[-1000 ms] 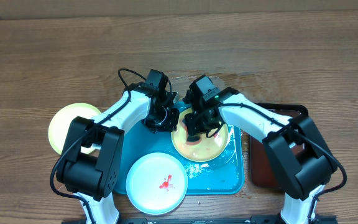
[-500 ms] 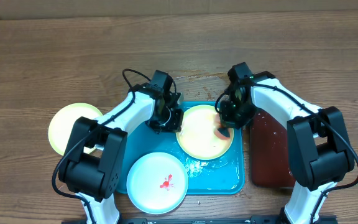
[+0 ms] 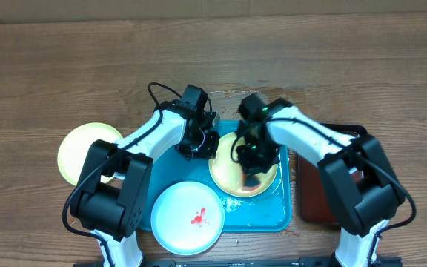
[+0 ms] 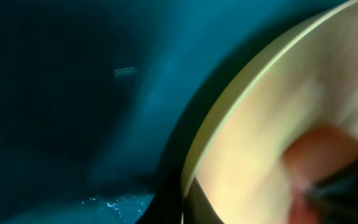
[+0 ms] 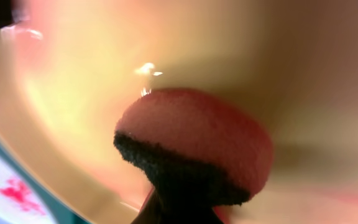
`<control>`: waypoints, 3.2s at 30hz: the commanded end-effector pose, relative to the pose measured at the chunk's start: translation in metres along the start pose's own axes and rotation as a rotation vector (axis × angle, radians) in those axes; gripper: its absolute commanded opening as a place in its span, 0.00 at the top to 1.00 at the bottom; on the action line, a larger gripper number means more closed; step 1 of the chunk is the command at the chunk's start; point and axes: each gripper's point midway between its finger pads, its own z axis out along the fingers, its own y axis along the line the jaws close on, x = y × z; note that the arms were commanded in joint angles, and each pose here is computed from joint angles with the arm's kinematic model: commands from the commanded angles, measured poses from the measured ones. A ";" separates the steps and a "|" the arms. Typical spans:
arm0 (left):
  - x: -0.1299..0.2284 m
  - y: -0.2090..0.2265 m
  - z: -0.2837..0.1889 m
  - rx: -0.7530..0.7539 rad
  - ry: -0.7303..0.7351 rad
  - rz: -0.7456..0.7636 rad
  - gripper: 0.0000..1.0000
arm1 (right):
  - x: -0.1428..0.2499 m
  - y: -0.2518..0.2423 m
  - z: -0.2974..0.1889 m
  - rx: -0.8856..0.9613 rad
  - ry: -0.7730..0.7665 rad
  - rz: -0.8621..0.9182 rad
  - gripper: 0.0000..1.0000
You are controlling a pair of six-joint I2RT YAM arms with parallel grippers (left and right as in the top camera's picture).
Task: Clean dirty plates on tray and stack at the side
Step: 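Scrub the yellow plate with the sponge while the left gripper holds it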
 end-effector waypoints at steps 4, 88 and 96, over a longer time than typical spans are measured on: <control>0.004 0.018 0.005 -0.071 0.013 -0.041 0.96 | -0.005 0.028 0.012 -0.097 -0.004 0.060 0.96; 0.004 0.024 0.004 -0.101 0.011 -0.053 0.96 | 0.034 -0.131 0.010 0.294 0.185 0.503 0.96; 0.004 0.023 0.004 -0.097 0.012 -0.056 0.96 | 0.021 -0.054 0.030 0.004 0.195 0.206 0.96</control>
